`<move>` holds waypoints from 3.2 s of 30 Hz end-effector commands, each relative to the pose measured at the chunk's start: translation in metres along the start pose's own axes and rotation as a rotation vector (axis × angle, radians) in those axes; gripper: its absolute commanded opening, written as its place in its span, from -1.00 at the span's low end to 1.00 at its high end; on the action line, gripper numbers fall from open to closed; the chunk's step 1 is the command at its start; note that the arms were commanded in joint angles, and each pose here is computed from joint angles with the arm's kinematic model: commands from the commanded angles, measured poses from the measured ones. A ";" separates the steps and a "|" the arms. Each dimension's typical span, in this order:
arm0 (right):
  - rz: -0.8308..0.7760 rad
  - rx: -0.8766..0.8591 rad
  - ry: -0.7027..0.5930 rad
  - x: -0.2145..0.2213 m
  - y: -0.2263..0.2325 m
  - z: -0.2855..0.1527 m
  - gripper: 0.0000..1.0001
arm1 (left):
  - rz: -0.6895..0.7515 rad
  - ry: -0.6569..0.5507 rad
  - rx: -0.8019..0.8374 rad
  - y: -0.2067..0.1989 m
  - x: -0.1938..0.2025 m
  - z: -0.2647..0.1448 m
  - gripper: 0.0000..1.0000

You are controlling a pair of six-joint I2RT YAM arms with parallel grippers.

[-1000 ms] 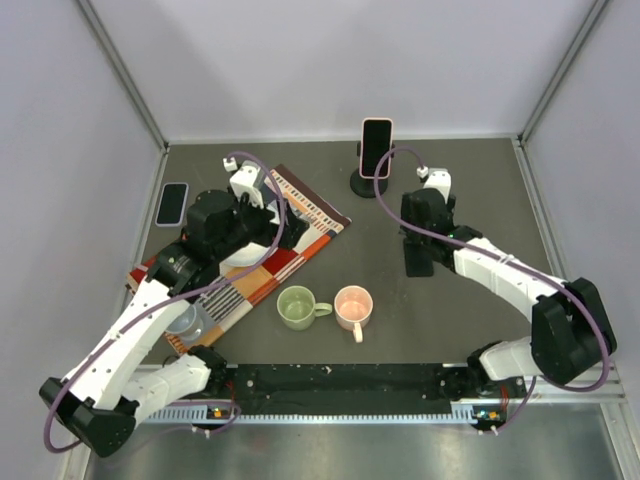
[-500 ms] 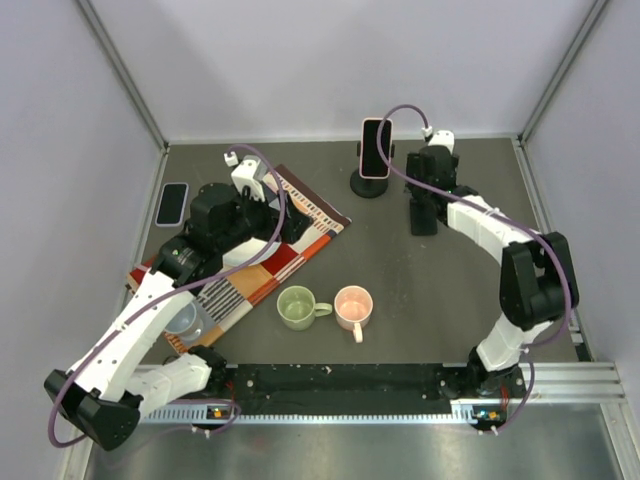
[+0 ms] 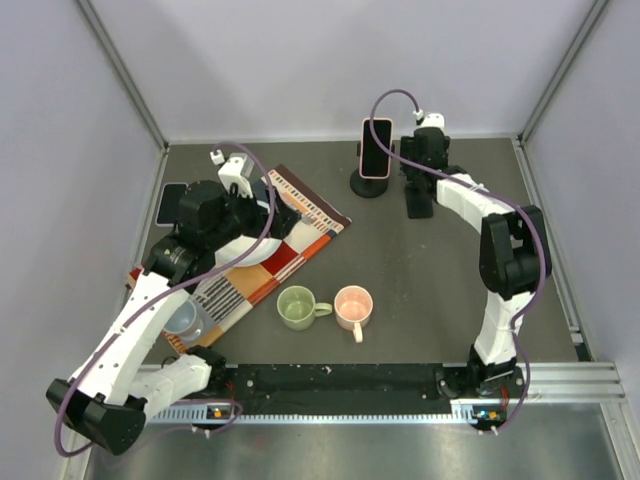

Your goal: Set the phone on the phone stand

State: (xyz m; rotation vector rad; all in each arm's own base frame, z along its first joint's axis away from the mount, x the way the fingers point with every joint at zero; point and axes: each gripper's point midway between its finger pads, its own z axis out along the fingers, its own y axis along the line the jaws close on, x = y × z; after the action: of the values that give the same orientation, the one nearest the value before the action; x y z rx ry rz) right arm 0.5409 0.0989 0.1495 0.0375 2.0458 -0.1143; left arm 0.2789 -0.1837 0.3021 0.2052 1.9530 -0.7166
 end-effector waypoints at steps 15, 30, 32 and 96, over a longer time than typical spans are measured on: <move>0.052 -0.053 -0.056 -0.027 -0.008 0.007 -0.03 | -0.072 -0.058 0.028 0.023 -0.027 -0.016 0.97; 0.178 -0.038 -0.066 -0.067 -0.031 -0.086 0.98 | -0.331 -0.115 -0.289 0.139 -0.049 -0.022 0.97; 0.210 -0.074 -0.080 -0.067 -0.025 -0.107 0.98 | -0.365 -0.127 -0.359 0.162 -0.050 -0.023 0.97; -0.004 -1.072 -0.164 0.065 0.120 -0.349 0.98 | -0.200 0.674 -0.812 0.499 0.067 0.034 0.97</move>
State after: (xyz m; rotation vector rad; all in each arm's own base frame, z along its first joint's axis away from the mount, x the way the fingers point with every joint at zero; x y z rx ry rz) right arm 0.2099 0.2454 0.2326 -0.5936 1.7735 0.9337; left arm 0.4854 0.1863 0.0383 -0.2914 2.7811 0.1385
